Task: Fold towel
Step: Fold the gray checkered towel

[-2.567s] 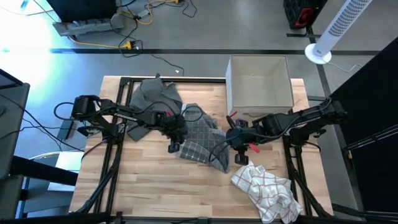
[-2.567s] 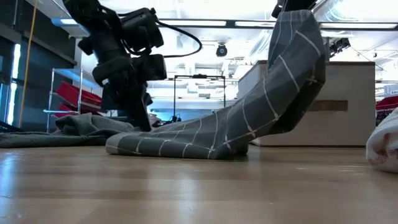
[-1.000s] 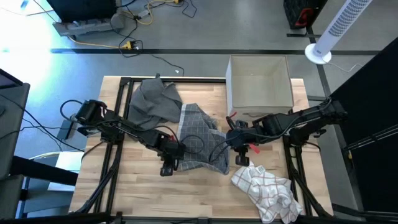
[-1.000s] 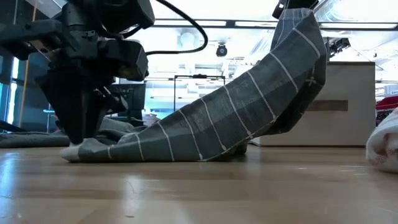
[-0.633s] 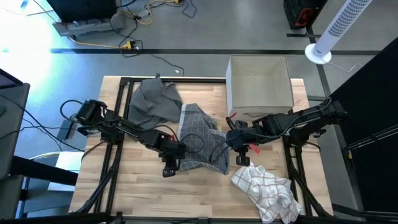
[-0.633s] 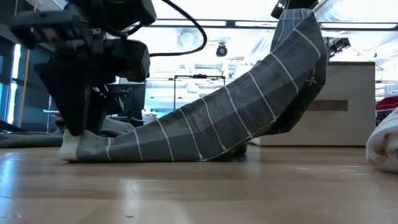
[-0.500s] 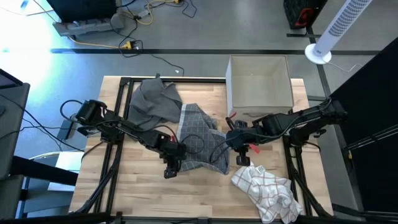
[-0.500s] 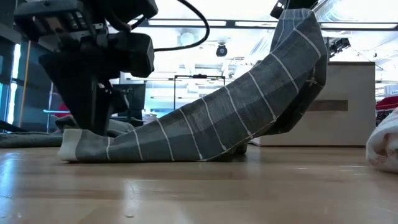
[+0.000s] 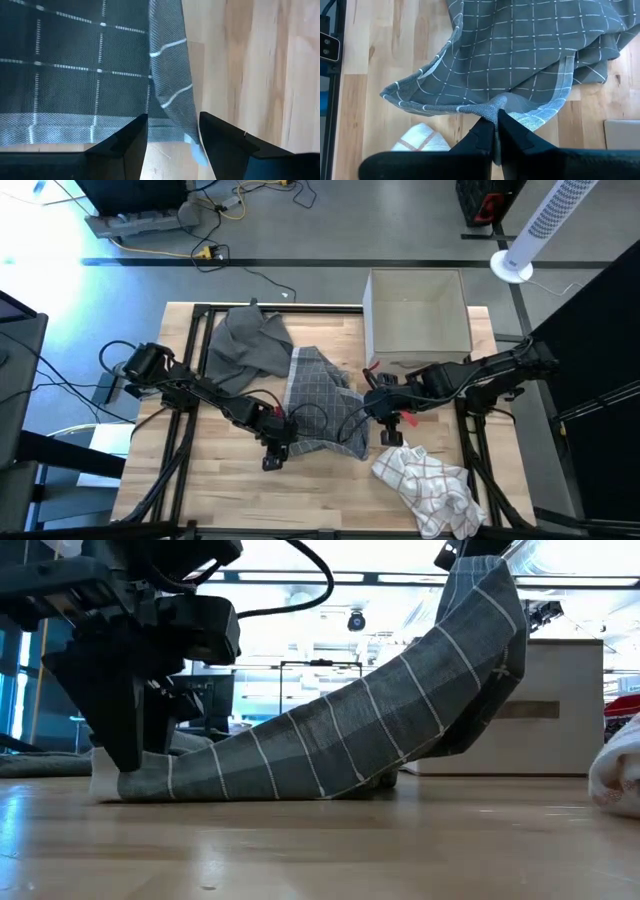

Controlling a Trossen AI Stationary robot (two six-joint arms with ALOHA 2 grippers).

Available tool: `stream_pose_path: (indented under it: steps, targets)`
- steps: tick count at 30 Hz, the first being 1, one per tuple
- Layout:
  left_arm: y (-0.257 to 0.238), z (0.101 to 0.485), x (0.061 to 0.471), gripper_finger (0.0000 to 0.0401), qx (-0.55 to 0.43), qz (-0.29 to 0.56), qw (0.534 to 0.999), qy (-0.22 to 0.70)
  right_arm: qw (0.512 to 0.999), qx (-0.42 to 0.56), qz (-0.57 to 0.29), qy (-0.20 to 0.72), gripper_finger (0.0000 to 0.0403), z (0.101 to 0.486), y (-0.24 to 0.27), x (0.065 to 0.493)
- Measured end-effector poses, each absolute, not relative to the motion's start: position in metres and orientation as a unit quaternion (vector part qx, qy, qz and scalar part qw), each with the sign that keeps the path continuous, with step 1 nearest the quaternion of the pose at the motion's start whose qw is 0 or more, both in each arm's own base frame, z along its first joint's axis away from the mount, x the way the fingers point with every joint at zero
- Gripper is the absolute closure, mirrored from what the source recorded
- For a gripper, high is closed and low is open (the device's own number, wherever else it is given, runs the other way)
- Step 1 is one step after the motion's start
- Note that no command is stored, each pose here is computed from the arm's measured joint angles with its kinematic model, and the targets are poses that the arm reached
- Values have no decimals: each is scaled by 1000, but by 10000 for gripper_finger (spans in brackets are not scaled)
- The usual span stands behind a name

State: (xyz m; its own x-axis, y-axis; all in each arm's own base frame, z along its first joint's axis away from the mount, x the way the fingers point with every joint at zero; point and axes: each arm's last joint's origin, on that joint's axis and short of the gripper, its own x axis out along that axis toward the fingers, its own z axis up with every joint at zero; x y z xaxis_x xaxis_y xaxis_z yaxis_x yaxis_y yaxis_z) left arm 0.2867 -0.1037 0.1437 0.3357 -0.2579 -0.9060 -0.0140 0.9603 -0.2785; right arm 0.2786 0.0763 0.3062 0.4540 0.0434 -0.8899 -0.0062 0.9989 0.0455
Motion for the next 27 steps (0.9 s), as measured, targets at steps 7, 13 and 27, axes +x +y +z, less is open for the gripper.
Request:
stream_pose_path:
  steps: [7,13,27]
  targets:
    - [-104,142,285,244,-111,-82,807,575,853,18,14,522,403,306,76,279]
    - [-102,134,280,245,-120,-94,798,583,854,13,7,520,403,306,76,279]
    - [-97,134,281,392,-144,-122,787,588,855,4,6,519,403,306,75,279]
